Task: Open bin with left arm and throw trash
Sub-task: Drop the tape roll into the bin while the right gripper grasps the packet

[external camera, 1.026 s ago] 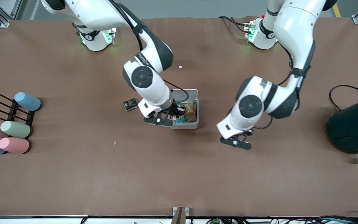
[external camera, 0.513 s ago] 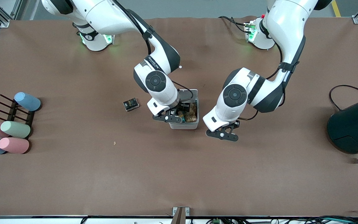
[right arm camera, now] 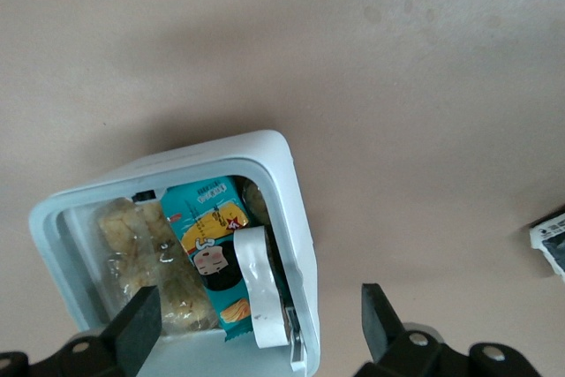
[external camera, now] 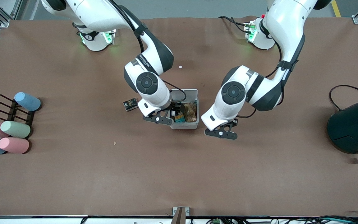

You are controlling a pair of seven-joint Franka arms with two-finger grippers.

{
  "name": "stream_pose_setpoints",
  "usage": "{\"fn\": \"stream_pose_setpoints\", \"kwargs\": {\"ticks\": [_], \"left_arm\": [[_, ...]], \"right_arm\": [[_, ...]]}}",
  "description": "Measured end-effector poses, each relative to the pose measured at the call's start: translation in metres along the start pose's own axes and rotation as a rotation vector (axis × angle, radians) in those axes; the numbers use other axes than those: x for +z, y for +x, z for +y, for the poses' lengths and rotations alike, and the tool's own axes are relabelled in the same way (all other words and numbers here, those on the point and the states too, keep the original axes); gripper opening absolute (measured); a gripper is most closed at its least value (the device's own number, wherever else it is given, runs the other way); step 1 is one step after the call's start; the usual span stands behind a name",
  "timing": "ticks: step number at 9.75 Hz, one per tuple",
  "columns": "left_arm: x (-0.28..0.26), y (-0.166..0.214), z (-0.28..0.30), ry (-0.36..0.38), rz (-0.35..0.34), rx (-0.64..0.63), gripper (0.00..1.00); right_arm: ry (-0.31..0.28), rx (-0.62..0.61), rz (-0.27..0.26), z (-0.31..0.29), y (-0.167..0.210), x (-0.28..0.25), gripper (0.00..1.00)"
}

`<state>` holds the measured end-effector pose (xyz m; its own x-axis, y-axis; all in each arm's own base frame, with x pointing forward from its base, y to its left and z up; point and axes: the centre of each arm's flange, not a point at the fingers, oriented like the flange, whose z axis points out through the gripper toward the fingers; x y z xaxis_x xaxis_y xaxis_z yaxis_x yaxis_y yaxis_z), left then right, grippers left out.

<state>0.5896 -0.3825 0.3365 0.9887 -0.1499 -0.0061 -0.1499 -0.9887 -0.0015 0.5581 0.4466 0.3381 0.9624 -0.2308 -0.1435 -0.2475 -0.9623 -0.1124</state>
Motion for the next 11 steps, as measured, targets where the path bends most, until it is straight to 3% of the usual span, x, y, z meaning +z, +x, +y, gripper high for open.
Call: {"fn": "stream_pose_setpoints", "kwargs": {"ticks": [3, 5, 6, 9, 11], "left_arm": [[-0.002, -0.035, 0.064, -0.038, -0.022, -0.027, 0.47], [0.015, -0.045, 0.081, -0.031, -0.046, -0.041, 0.44], [0.026, -0.049, 0.088, -0.02, -0.057, -0.044, 0.43], [0.04, -0.059, 0.104, 0.037, -0.028, -0.026, 0.43], [0.04, -0.059, 0.105, 0.058, 0.001, 0.0, 0.44]], "right_arm": [[-0.059, 0.07, -0.059, 0.082, 0.06, -0.038, 0.99], [-0.113, -0.044, -0.071, 0.15, 0.086, -0.013, 0.99], [-0.111, -0.094, -0.043, 0.173, 0.08, 0.011, 0.99], [-0.073, -0.206, 0.079, 0.217, 0.011, 0.077, 1.0], [-0.1, -0.248, 0.061, 0.227, -0.024, 0.103, 1.0]]}}
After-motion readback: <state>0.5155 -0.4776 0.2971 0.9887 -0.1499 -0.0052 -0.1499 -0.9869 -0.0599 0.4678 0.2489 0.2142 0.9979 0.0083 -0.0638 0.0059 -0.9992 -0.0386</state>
